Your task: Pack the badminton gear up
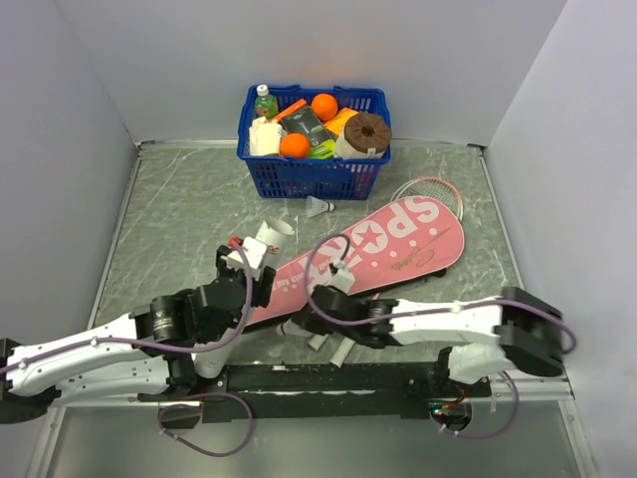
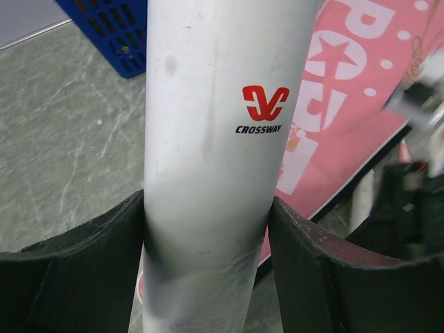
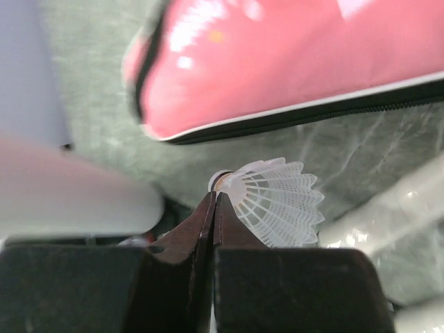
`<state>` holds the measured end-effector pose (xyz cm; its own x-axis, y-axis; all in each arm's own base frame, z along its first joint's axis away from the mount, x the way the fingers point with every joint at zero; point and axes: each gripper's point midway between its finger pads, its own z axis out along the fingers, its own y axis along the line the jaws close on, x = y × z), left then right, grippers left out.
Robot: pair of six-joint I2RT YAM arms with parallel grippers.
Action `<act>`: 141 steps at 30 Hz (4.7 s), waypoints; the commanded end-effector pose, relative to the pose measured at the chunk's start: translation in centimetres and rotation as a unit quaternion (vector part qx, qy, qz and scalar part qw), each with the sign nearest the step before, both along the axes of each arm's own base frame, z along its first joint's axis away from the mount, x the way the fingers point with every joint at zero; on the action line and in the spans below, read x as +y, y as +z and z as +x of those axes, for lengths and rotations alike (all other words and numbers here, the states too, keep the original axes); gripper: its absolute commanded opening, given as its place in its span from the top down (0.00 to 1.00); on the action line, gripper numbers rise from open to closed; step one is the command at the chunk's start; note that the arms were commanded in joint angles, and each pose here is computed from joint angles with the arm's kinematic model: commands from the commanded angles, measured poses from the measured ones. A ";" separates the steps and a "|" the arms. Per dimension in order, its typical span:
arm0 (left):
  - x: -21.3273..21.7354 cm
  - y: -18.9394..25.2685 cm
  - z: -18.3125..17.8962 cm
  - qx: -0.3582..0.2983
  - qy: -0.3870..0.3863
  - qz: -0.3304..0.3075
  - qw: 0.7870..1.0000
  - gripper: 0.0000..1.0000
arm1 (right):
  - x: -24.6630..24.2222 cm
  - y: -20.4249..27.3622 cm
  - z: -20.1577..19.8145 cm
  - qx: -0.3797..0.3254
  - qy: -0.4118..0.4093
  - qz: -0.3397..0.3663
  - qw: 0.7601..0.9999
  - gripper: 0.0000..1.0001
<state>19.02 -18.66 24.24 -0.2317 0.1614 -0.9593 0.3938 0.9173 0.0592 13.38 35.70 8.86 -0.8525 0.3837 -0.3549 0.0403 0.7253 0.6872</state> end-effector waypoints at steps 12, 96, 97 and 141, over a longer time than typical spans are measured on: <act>-8.4 -2.4 -1.0 -0.019 -0.220 0.171 0.960 0.99 | -18.9 11.9 1.8 -0.170 -0.062 -0.142 0.973 1.00; -7.7 0.0 -8.2 -0.021 -0.330 0.026 0.943 0.99 | -12.1 19.1 12.0 -0.265 0.046 -0.208 0.940 0.31; -7.6 -0.1 -8.2 -0.019 -0.328 0.030 0.944 0.99 | -11.6 18.7 12.9 -0.260 0.047 -0.222 0.939 0.31; -6.7 1.7 -11.8 -0.021 -0.411 -0.045 0.910 0.99 | -5.6 -0.2 36.2 -0.190 -0.009 -0.499 0.846 0.37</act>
<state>7.78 -24.89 24.66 -0.0111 0.2458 -0.9692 0.9405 0.3317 0.0733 47.85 30.67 8.36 -0.6264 -0.2416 -0.7412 -0.0764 0.9652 -0.2501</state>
